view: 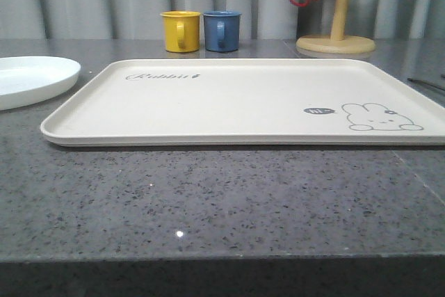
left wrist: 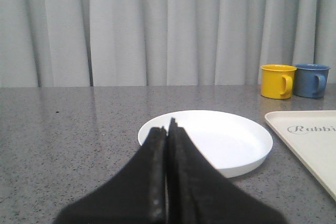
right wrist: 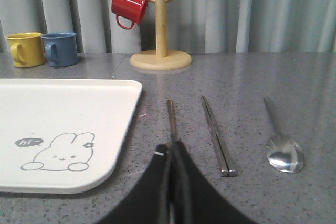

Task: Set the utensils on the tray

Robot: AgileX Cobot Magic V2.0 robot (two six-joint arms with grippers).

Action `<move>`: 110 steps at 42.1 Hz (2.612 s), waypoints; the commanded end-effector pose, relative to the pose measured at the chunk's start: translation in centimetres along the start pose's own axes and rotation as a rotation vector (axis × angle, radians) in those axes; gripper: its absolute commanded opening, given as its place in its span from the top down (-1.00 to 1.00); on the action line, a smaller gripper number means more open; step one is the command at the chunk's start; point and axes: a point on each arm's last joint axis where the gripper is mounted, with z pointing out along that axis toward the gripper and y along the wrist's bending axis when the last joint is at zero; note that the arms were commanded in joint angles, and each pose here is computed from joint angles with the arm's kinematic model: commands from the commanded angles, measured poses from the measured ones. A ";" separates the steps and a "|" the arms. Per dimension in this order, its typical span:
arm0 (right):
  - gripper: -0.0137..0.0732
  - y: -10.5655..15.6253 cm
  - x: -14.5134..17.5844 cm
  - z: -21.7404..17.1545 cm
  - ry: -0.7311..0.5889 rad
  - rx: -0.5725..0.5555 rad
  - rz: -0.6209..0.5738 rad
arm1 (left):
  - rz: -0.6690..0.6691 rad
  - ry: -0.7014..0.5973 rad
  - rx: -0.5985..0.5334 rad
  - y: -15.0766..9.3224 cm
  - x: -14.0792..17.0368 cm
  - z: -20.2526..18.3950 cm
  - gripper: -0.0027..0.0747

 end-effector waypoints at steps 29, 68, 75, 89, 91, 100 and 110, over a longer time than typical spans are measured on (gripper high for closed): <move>0.95 0.0 -0.9 -0.2 -0.106 0.002 -0.016 | -0.009 -0.095 -0.008 0.1 -0.5 -0.2 0.98; 0.95 0.9 -15.3 1.6 0.258 -0.001 -0.003 | 0.024 0.151 0.026 -0.2 -16.2 2.6 0.98; 0.95 0.9 -14.4 3.1 0.349 0.002 -0.002 | -0.007 0.229 0.039 -0.3 -15.5 4.2 0.98; 0.26 0.7 -13.4 4.7 0.451 0.013 -0.031 | -0.008 0.435 0.045 -0.4 -13.2 7.0 0.51; 0.03 0.7 -13.4 4.9 0.455 0.014 -0.033 | -0.009 0.453 0.045 -0.4 -12.9 7.4 0.23; -0.37 0.7 -13.2 5.2 0.471 0.015 -0.034 | -0.009 0.550 0.045 -0.4 -11.8 9.3 -0.26; -0.37 0.7 -13.2 5.2 0.471 0.015 -0.034 | 0.015 0.684 0.040 -0.2 -11.0 13.2 -0.27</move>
